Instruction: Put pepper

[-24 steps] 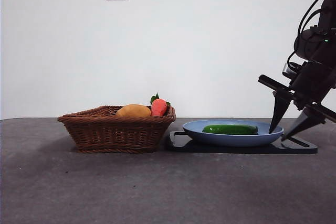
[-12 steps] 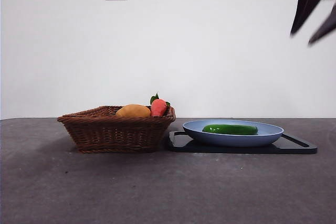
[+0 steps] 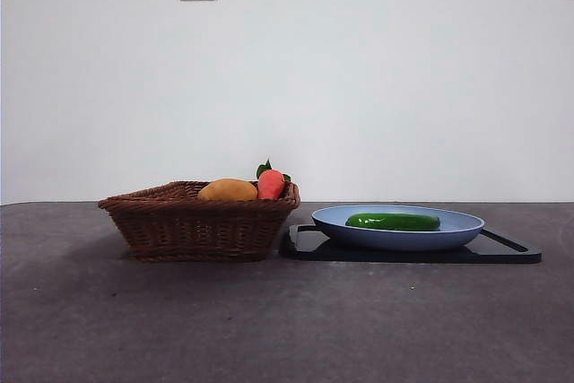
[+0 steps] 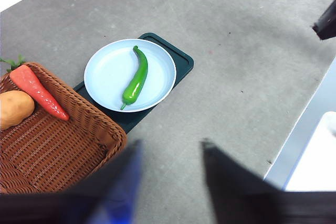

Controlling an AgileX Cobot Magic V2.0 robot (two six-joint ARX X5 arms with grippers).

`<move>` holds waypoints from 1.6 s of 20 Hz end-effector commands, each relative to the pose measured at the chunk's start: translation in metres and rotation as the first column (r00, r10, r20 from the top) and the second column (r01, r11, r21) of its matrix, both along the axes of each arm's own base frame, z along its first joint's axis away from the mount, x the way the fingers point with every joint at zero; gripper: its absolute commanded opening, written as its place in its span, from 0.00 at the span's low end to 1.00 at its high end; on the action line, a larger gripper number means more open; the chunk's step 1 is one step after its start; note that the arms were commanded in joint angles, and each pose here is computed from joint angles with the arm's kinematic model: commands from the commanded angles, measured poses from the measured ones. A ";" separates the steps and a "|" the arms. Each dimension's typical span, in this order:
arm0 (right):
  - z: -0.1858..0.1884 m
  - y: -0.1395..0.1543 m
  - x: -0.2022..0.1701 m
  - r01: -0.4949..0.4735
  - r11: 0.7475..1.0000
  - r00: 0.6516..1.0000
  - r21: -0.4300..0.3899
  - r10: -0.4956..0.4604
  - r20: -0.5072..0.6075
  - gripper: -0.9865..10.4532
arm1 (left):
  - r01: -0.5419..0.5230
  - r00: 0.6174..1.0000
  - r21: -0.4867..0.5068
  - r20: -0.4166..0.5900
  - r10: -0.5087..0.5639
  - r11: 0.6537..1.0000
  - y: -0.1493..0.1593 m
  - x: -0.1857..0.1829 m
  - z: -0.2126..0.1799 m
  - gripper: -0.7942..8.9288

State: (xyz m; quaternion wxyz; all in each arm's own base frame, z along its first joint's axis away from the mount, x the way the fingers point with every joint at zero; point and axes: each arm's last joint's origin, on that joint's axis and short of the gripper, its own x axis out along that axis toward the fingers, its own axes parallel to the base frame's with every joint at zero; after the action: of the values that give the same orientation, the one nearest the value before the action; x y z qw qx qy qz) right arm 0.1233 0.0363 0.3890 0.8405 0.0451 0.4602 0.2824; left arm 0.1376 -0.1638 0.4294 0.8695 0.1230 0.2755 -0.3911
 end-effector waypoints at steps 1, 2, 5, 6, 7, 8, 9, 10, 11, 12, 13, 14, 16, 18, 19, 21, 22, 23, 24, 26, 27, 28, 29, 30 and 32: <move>0.004 0.000 -0.001 -0.034 0.999 0.999 -0.017 0.034 0.019 0.09 | 0.006 1.000 -0.009 0.009 -0.006 1.000 -0.002 0.000 0.005 0.08; 0.004 0.000 0.000 -0.033 0.999 0.999 -0.017 0.034 0.019 0.09 | 0.006 1.000 -0.008 0.008 -0.006 1.000 -0.002 0.000 0.005 0.09; 0.004 0.001 0.001 -0.010 1.000 1.000 -0.002 0.010 0.005 0.09 | 0.006 1.000 -0.009 0.009 -0.006 1.000 -0.002 0.000 0.005 0.09; 0.004 0.001 0.001 -0.010 1.000 1.000 -0.003 0.010 0.005 0.10 | 0.006 1.000 -0.010 0.010 -0.006 1.000 -0.002 0.000 0.005 0.09; 0.004 0.000 0.001 -0.009 1.000 1.000 -0.004 0.009 0.006 0.10 | 0.006 1.000 -0.010 0.010 -0.006 1.000 -0.002 0.000 0.005 0.09; 0.004 0.000 0.001 -0.007 1.000 1.000 -0.004 0.007 0.006 0.10 | 0.006 1.000 -0.010 0.010 -0.006 1.000 -0.002 0.000 0.005 0.09; 0.004 0.000 0.001 -0.007 1.000 1.000 -0.004 0.007 0.006 0.10 | 0.006 1.000 -0.010 0.010 -0.006 1.000 -0.002 0.000 0.005 0.09; 0.004 0.000 0.001 -0.007 1.000 1.000 -0.004 0.007 0.006 0.10 | 0.006 1.000 -0.010 0.010 -0.006 1.000 -0.002 0.000 0.005 0.09; 0.004 0.000 0.001 -0.007 1.000 1.000 -0.004 0.007 0.006 0.10 | 0.006 1.000 -0.010 0.010 -0.006 1.000 -0.002 0.000 0.005 0.09; 0.004 0.000 0.001 -0.007 1.000 1.000 -0.004 0.007 0.006 0.10 | 0.006 1.000 -0.010 0.010 -0.006 1.000 -0.002 0.000 0.005 0.09; 0.004 0.000 0.001 -0.007 1.000 1.000 -0.004 0.007 0.006 0.10 | 0.006 1.000 -0.010 0.010 -0.006 1.000 -0.002 0.000 0.005 0.09; 0.004 0.000 0.001 -0.007 1.000 1.000 -0.004 0.007 0.006 0.10 | 0.006 1.000 -0.010 0.010 -0.006 1.000 -0.002 0.000 0.005 0.09; 0.004 0.000 0.001 -0.007 1.000 1.000 -0.004 0.007 0.006 0.10 | -0.013 0.999 -0.019 0.042 0.014 1.000 -0.002 0.001 0.007 0.09; 0.004 0.000 0.001 -0.007 1.000 1.000 -0.004 0.007 0.006 0.10 | -0.015 0.996 -0.013 0.089 0.016 1.000 -0.001 0.003 0.010 0.09; 0.004 0.000 0.001 -0.007 1.000 1.000 -0.004 0.007 0.006 0.10 | -0.031 0.988 0.008 0.151 0.030 0.999 0.003 0.006 0.013 0.09; 0.004 0.000 0.001 -0.007 1.000 1.000 -0.004 0.007 0.006 0.10 | -0.092 0.953 -0.033 0.287 0.097 0.995 0.016 0.014 0.027 0.09; 0.004 0.000 0.001 -0.007 1.000 1.000 -0.004 0.007 0.006 0.10 | -0.120 0.926 -0.076 0.352 0.139 0.990 0.028 0.016 0.035 0.09; 0.004 0.000 0.001 -0.007 1.000 1.000 -0.004 0.007 0.006 0.10 | -0.163 0.893 -0.133 0.401 0.204 0.978 0.041 0.017 0.043 0.09; 0.004 0.000 0.001 -0.007 1.000 1.000 -0.004 0.007 0.006 0.10 | -0.208 0.853 -0.193 0.445 0.274 0.959 0.056 0.015 0.050 0.09; 0.004 0.000 0.001 -0.007 1.000 1.000 -0.004 0.007 0.006 0.10 | -0.292 0.754 -0.295 0.514 0.409 0.910 0.086 0.009 0.052 0.09; 0.004 0.000 0.001 -0.007 1.000 1.000 -0.004 0.007 0.006 0.10 | -0.328 0.696 -0.340 0.543 0.469 0.881 0.099 0.005 0.049 0.09; 0.004 0.000 0.001 -0.007 1.000 1.000 -0.004 0.007 0.006 0.10 | -0.362 0.636 -0.380 0.567 0.523 0.851 0.111 0.001 0.040 0.09; 0.004 0.000 0.001 -0.007 1.000 1.000 -0.004 0.007 0.006 0.10 | -0.390 0.575 -0.415 0.588 0.569 0.822 0.122 -0.004 0.030 0.09; 0.004 0.000 0.001 -0.007 1.000 1.000 -0.004 0.007 0.006 0.10 | -0.415 0.517 -0.443 0.603 0.607 0.794 0.131 -0.009 0.016 0.09; 0.004 0.000 0.001 -0.007 1.000 1.000 -0.004 0.007 0.006 0.10 | -0.461 0.425 -0.479 0.620 0.660 0.747 0.145 -0.020 -0.014 0.09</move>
State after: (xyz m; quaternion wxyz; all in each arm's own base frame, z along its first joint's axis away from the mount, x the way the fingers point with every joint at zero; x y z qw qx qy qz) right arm 0.1237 0.0363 0.3888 0.8406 0.0387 0.4586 0.2856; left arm 0.1169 -0.0186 0.4156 0.9887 0.0659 -0.1333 -0.0184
